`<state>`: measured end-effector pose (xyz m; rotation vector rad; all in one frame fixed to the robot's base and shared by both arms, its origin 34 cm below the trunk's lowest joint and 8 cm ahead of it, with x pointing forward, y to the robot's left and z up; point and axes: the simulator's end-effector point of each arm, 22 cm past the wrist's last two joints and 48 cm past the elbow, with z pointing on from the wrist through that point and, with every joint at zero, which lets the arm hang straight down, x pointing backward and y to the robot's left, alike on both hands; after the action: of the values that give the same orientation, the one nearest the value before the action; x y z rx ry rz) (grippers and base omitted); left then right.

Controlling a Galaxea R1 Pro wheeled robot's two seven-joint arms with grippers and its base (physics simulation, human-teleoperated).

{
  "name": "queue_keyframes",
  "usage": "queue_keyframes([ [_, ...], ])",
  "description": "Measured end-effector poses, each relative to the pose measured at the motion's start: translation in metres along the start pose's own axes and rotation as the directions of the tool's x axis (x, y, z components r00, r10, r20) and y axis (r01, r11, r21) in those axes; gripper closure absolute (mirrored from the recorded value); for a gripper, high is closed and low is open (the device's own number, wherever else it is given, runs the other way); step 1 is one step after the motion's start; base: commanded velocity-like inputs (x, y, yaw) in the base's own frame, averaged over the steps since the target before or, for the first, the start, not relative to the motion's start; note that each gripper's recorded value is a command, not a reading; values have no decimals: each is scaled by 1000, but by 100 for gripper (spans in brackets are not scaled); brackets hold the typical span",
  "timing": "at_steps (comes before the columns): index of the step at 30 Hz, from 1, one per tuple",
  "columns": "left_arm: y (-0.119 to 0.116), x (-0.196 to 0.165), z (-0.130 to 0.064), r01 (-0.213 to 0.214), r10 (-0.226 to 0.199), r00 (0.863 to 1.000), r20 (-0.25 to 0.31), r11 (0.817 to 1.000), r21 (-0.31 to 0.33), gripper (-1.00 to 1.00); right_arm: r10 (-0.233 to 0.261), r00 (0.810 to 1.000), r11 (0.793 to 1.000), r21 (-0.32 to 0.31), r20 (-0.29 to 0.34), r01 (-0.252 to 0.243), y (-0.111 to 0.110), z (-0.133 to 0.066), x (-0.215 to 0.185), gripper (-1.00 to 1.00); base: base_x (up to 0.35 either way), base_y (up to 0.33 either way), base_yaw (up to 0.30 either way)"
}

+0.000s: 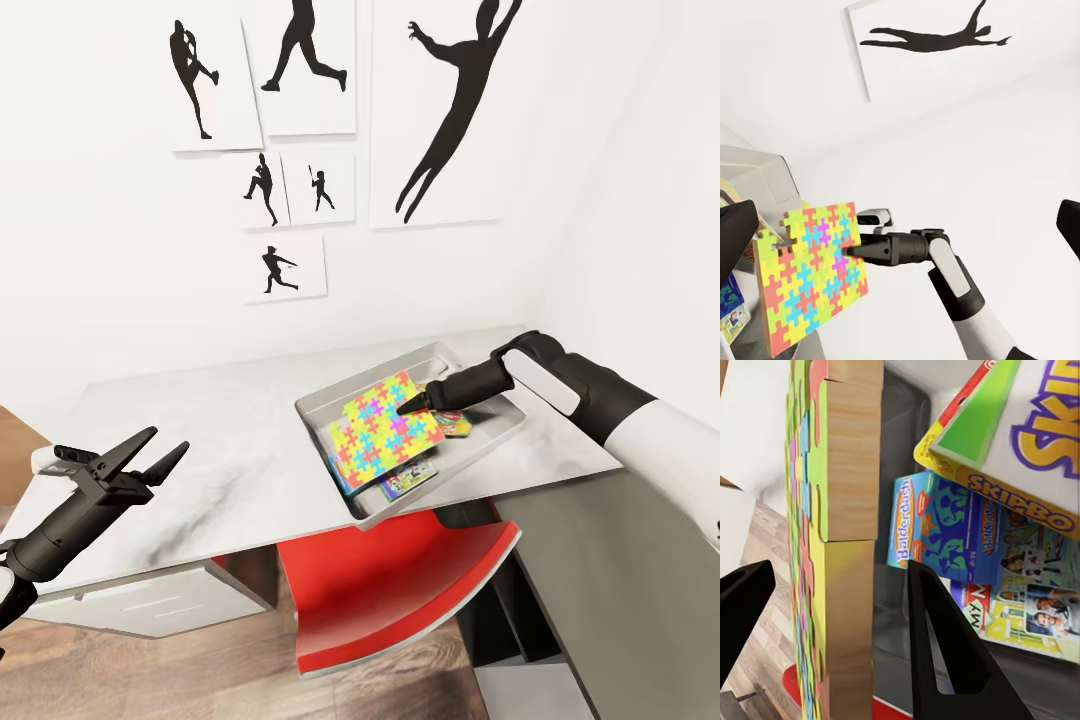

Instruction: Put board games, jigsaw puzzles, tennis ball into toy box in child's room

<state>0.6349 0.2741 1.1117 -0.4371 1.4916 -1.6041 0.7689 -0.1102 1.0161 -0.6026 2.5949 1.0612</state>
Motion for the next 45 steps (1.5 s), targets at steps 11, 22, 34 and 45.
queue_keyframes([
  [11, 0, 0, 0, 0, 0, 1000, 0, 1000, 0, -100, 2, 1000, 1000, -1, 0, -2, 0, 2, 0, 100, 0, 0, 0],
  [22, 0, 0, 0, 0, 0, 1000, 0, 1000, 0, -100, -2, 1000, 1000, 11, -3, 2, -3, 1, 0, -100, 0, 0, 0],
  [34, 0, 0, 0, 0, 0, 1000, 0, 1000, 0, -100, -7, 1000, 1000, 18, -5, 7, -4, 1, 1, -100, 0, 0, 0],
  [45, 0, 0, 1, 1, -1, 1000, 0, 1000, 2, -100, -69, 997, 997, 37, 44, 67, -4, -34, -9, -100, 0, 0, 0],
])
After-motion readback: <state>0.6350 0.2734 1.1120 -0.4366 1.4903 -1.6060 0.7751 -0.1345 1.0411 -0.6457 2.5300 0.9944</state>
